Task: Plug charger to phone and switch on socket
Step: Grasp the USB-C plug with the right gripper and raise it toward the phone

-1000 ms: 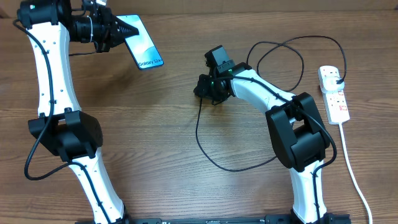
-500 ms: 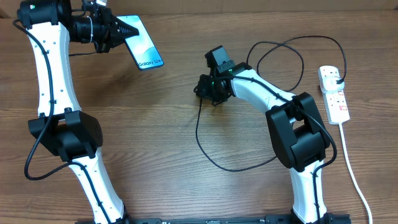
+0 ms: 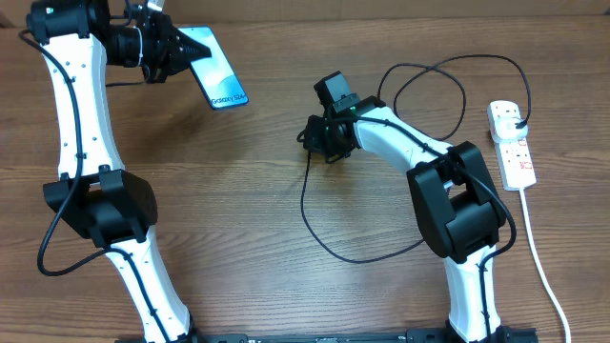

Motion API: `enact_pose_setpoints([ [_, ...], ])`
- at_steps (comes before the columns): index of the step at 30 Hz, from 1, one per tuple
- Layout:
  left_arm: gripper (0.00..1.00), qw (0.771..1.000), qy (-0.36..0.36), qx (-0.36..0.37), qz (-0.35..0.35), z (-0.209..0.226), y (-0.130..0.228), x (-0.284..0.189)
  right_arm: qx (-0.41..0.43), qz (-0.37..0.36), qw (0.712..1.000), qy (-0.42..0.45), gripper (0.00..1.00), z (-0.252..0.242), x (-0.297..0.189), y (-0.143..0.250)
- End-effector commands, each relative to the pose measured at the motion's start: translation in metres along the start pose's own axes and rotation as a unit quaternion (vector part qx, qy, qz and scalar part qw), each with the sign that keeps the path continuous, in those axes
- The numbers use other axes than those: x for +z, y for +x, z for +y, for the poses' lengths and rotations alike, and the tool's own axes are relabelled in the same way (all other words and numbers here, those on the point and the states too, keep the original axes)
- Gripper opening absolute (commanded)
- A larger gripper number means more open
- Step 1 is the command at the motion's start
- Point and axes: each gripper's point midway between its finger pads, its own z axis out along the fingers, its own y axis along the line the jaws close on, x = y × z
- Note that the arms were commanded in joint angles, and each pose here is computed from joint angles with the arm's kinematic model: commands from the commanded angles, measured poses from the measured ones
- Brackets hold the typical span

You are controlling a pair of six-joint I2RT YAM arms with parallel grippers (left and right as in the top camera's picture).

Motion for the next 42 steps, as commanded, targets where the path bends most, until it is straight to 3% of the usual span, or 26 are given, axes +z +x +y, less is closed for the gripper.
enact_pose_setpoints([
  [1,0.04,1.000,-0.027,-0.005,-0.013,0.008,-0.003,-0.006,-0.042,0.016,0.998,-0.033,0.04,0.002,-0.014,0.000],
  [7,0.04,1.000,0.006,0.029,0.005,-0.007,0.005,0.000,-0.102,0.007,0.987,-0.125,0.04,0.037,-0.064,-0.005],
  [14,0.04,0.998,0.037,0.039,0.029,-0.027,0.017,0.013,-0.150,-0.045,0.975,-0.158,0.04,0.067,-0.135,-0.007],
  [26,0.04,0.991,0.068,0.083,0.076,-0.056,0.044,0.040,-0.171,-0.080,0.971,-0.146,0.04,0.070,-0.223,0.021],
  [42,0.04,0.985,0.079,0.113,0.106,-0.074,0.065,0.060,-0.186,-0.158,0.958,-0.152,0.04,0.062,-0.284,0.046],
])
